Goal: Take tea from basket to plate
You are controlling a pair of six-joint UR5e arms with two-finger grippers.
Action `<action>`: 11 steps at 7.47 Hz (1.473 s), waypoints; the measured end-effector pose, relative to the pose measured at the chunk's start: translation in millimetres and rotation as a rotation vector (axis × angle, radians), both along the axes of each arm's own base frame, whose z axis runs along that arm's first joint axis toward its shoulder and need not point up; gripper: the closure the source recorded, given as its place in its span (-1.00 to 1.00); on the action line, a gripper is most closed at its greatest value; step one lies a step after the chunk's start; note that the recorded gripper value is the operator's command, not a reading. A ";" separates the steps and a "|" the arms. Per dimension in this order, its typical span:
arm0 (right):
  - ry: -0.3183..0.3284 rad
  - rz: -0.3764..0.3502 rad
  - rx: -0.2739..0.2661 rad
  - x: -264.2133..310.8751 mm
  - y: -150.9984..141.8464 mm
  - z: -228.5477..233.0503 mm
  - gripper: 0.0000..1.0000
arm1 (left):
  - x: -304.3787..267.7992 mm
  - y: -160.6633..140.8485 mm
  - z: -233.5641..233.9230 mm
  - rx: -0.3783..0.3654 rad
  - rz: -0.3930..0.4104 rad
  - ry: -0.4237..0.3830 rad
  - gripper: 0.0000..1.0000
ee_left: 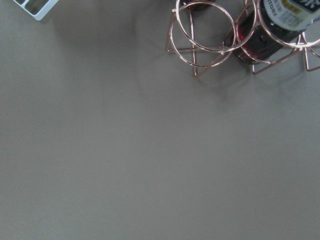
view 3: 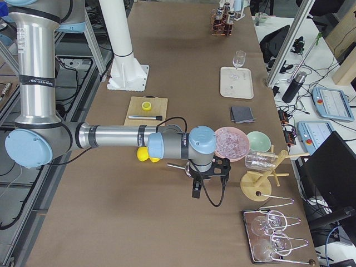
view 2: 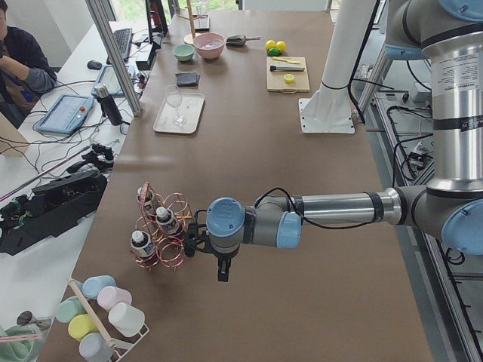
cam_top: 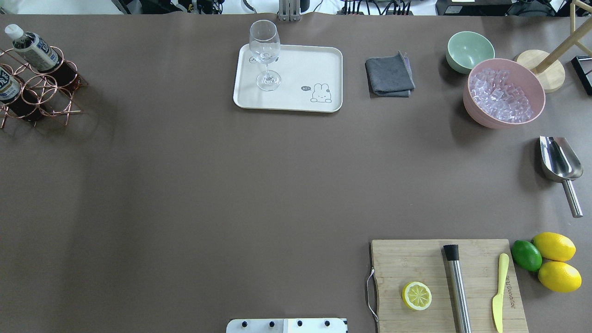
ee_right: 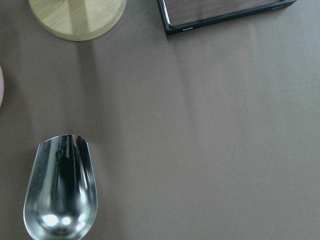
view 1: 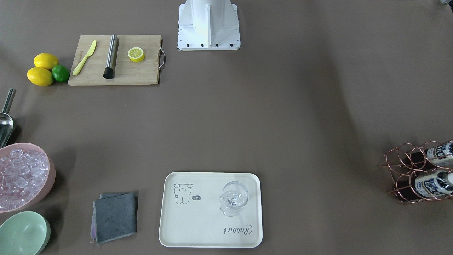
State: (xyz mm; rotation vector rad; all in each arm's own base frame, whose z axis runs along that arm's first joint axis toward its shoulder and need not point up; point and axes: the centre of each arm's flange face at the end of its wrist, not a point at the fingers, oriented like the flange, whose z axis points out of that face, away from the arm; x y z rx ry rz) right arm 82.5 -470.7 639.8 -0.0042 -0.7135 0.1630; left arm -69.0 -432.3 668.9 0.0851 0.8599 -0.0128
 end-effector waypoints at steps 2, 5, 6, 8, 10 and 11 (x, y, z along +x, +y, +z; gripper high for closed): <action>0.000 0.001 -0.001 0.0 -0.2 0.1 -1.00 | 0.3 -0.3 -0.6 0.001 0.001 0.001 -0.96; 0.000 0.000 0.001 0.0 -0.3 -0.5 -1.00 | 1.0 -1.0 -1.3 0.002 0.002 0.000 -0.96; 0.000 0.000 0.002 0.0 -0.3 -0.9 -1.00 | 1.2 -1.6 -1.8 0.003 0.003 0.000 -0.96; 0.000 0.000 0.001 0.0 -0.3 -0.7 -1.00 | 1.5 -3.9 -3.0 0.005 0.004 0.000 -0.96; 0.000 0.000 0.000 0.0 -0.2 -0.1 -1.00 | 1.7 -2.3 -1.0 -0.001 0.004 0.003 -0.96; 0.000 0.000 0.000 0.0 -0.2 -0.1 -1.00 | 2.0 -0.8 3.0 -0.012 0.003 0.007 -0.96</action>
